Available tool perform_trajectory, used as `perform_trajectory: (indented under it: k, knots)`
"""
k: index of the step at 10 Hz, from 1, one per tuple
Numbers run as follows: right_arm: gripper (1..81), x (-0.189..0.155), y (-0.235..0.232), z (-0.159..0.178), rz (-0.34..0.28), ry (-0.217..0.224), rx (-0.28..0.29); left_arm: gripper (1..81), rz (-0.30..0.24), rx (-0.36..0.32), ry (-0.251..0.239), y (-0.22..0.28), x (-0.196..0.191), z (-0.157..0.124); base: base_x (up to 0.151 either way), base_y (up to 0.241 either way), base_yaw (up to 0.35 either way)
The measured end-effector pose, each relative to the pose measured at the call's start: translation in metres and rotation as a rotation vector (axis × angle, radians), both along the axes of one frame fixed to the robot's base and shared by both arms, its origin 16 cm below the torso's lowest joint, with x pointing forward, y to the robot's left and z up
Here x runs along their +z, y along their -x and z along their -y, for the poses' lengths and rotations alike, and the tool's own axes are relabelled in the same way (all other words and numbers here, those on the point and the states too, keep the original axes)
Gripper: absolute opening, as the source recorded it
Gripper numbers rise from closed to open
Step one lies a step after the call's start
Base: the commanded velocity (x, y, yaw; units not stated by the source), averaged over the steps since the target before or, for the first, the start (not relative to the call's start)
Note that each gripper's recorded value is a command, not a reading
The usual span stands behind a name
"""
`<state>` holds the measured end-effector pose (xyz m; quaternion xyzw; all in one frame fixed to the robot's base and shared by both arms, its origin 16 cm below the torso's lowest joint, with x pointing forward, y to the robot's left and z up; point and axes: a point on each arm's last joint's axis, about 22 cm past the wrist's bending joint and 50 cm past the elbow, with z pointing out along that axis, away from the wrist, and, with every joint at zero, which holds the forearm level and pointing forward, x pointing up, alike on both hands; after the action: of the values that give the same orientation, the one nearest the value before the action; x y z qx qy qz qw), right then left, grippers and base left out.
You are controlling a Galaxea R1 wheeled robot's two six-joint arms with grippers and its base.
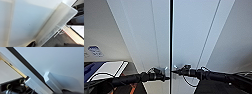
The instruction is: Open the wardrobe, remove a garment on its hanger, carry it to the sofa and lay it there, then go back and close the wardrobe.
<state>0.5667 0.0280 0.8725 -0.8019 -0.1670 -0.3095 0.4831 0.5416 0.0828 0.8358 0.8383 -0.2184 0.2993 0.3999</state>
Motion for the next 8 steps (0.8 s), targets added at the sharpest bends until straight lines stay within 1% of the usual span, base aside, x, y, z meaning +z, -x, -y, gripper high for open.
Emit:
perform_trajectory:
  k: [2, 4, 6, 8]
  knots:
    - [81.1, 0.000, 0.020, 0.008, -0.017, -0.008, 0.023, 81.1, -0.036, -0.022, 0.028, 0.052, -0.002, -0.022, 0.000, 0.000, 0.000]
    - [81.1, 0.001, 0.049, 0.023, -0.036, -0.009, 0.055, 81.1, -0.042, -0.015, 0.049, 0.094, -0.007, -0.044, 0.000, 0.000, 0.000]
    - [81.1, 0.002, 0.081, 0.044, -0.066, -0.018, 0.073, 81.1, -0.059, -0.006, 0.041, 0.125, -0.020, -0.061, 0.000, 0.000, 0.000]
    - [81.1, 0.003, 0.112, 0.072, -0.100, -0.014, 0.079, 81.1, -0.074, 0.008, 0.025, 0.149, -0.025, -0.083, 0.000, 0.000, 0.000]
